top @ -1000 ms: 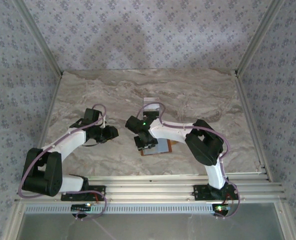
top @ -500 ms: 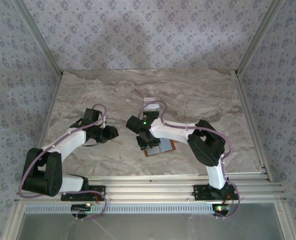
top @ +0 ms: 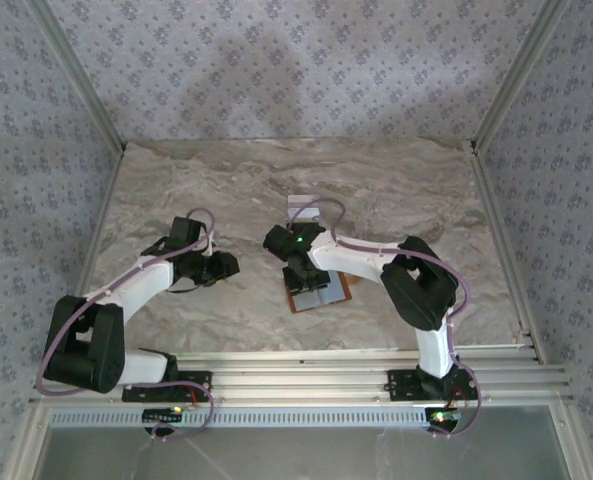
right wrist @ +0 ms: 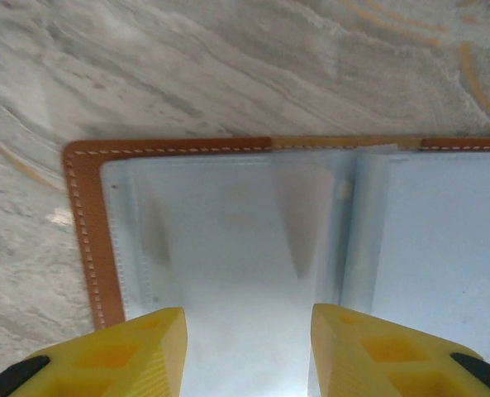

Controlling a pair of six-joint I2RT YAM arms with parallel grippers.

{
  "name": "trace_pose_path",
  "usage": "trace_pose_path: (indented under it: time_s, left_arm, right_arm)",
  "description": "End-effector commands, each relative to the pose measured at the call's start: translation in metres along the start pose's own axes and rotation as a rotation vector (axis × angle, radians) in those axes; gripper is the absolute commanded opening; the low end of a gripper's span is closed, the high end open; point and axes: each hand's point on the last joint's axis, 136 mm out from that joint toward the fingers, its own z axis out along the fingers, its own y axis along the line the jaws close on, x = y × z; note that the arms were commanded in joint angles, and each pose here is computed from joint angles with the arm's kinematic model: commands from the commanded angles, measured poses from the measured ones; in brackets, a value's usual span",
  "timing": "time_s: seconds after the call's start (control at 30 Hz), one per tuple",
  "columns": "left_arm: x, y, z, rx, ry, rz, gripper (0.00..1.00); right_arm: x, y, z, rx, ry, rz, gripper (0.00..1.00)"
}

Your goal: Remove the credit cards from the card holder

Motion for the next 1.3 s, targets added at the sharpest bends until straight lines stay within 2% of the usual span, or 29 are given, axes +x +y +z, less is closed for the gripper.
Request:
trace_pose_path:
  time_s: [0.0, 0.17, 0.23, 0.37, 0.5, 0.63, 0.9, 1.27]
  left_arm:
    - [-0.003, -0.013, 0.001, 0.036, 0.005, 0.005, 0.37]
    - [0.0, -0.02, 0.005, 0.043, 0.011, 0.013, 0.37]
    - [0.001, -0.022, 0.007, 0.046, 0.016, 0.018, 0.37]
    - [0.003, -0.024, 0.01, 0.047, 0.025, 0.025, 0.37]
    - [0.006, -0.028, 0.013, 0.052, 0.038, 0.036, 0.37]
    - [0.008, -0.03, 0.012, 0.055, 0.044, 0.049, 0.37]
    - [0.018, -0.04, 0.013, 0.084, 0.079, 0.063, 0.34]
    - [0.042, -0.056, 0.035, 0.083, 0.176, 0.082, 0.2]
  right_arm:
    - [0.012, -0.002, 0.016, 0.007, 0.058, -0.015, 0.46]
    - [0.02, 0.002, 0.026, -0.001, 0.094, -0.02, 0.46]
    - [0.021, 0.003, 0.027, 0.0, 0.092, -0.026, 0.43]
    - [0.02, 0.012, 0.024, -0.021, 0.076, -0.026, 0.32]
    - [0.016, 0.023, 0.016, -0.051, 0.057, -0.011, 0.17]
    - [0.008, 0.038, 0.006, -0.096, 0.03, -0.001, 0.09]
    - [-0.002, 0.062, -0.014, -0.242, -0.013, 0.06, 0.07]
    - [-0.011, 0.065, -0.015, -0.449, -0.033, 0.175, 0.09]
